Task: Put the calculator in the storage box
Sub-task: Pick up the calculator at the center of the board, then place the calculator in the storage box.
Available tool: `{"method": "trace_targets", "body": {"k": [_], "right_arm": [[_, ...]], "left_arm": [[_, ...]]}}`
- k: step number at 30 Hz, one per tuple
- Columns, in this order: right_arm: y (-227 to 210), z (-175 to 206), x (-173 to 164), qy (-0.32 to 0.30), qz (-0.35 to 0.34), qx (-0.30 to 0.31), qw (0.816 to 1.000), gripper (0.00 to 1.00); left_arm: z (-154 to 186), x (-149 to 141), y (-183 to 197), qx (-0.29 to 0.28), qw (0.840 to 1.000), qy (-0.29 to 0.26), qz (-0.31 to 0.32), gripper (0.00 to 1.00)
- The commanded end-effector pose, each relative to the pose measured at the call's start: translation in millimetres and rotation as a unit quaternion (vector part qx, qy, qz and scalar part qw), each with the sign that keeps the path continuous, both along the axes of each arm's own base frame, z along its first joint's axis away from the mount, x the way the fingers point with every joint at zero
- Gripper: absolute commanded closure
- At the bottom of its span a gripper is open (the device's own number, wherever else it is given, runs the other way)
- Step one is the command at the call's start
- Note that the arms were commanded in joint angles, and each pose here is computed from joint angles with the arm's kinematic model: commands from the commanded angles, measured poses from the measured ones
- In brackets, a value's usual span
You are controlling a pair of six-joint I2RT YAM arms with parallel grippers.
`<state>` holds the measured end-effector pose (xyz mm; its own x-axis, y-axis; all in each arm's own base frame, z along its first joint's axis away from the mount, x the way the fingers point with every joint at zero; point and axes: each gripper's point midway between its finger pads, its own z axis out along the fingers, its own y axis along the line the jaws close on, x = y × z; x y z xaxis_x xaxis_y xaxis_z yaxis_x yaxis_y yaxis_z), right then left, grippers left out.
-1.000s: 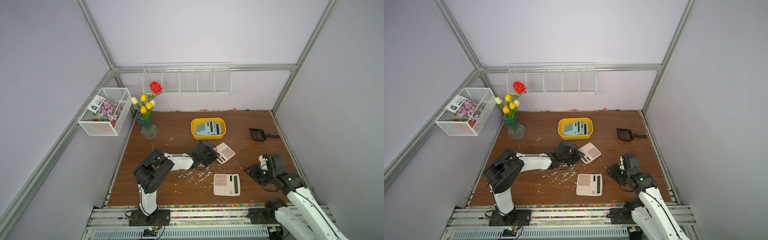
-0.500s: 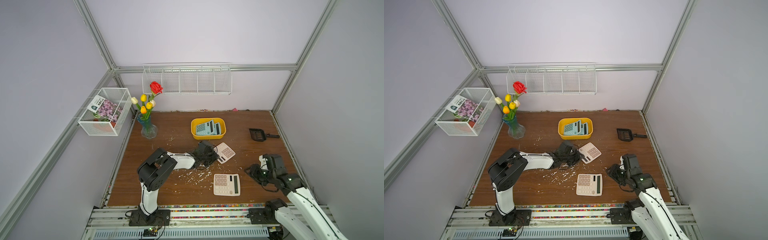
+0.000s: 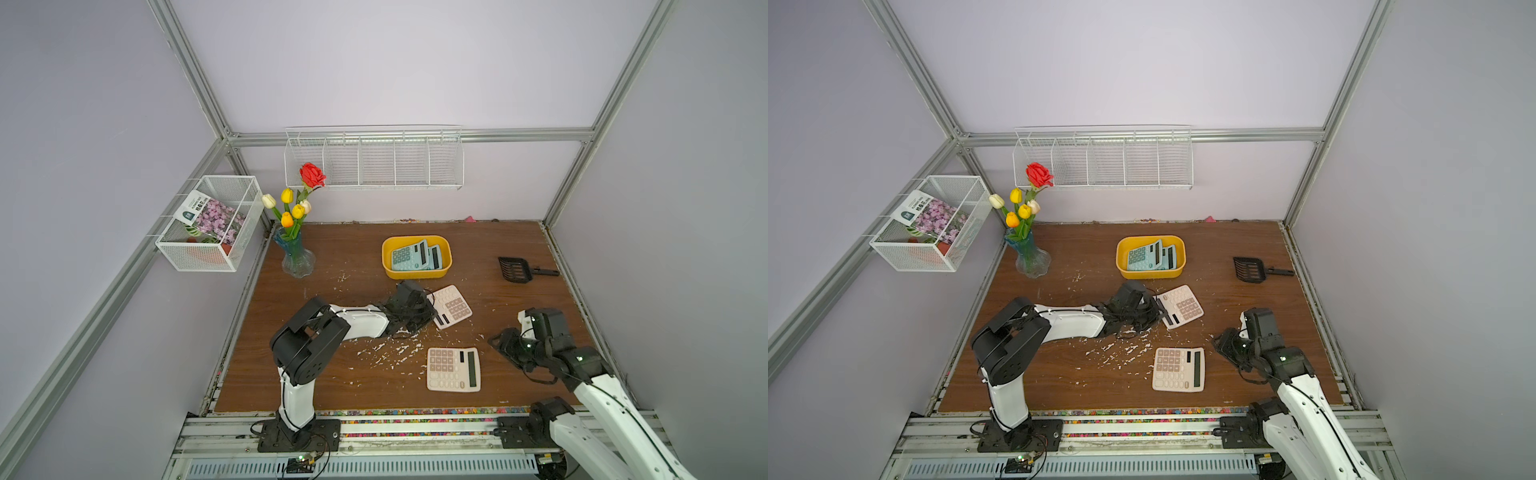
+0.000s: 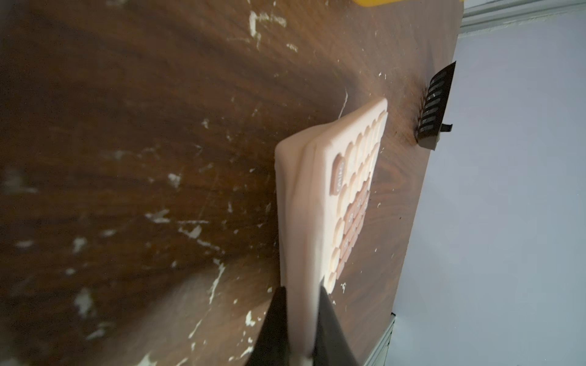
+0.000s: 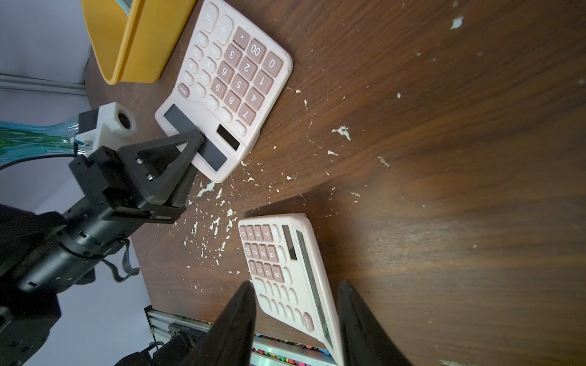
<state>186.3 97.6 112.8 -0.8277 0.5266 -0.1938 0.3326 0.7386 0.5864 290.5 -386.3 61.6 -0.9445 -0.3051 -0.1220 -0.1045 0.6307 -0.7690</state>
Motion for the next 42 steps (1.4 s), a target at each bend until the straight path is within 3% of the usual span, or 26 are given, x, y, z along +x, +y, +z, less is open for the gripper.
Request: {"method": "trace_targets", "body": {"k": [1, 6, 14, 21, 25, 33, 42], "right_arm": [[1.8, 6.8, 5.3, -0.009, 0.004, 0.004, 1.0, 0.54], [4.5, 13.4, 15.3, -0.018, 0.008, 0.005, 1.0, 0.54], [11.7, 17.1, 25.7, -0.029, 0.016, 0.02, 0.999, 0.54], [15.0, 17.7, 29.3, -0.038, 0.021, 0.027, 0.999, 0.54], [21.3, 16.0, 33.1, -0.043, 0.026, 0.046, 0.998, 0.54], [24.8, 13.6, 39.2, -0.04, 0.033, 0.049, 0.997, 0.54], [27.2, -0.8, 37.2, -0.028, 0.035, 0.055, 0.997, 0.56]], "left_arm": [[35.8, 2.7, 14.4, -0.008, 0.998, -0.048, -0.031, 0.97], [63.9, 2.4, 36.5, -0.01, 0.995, -0.067, -0.075, 1.0], [112.6, 3.8, 77.7, 0.028, 0.975, -0.076, -0.209, 1.0], [161.6, 58.5, 147.3, 0.035, 0.973, -0.123, -0.194, 1.0], [163.2, 94.9, 173.5, 0.049, 0.976, -0.128, -0.172, 1.0], [150.3, 137.1, 162.9, 0.026, 0.974, -0.115, -0.191, 1.0], [157.3, 188.5, 163.2, -0.001, 0.975, -0.128, -0.181, 1.0]]}}
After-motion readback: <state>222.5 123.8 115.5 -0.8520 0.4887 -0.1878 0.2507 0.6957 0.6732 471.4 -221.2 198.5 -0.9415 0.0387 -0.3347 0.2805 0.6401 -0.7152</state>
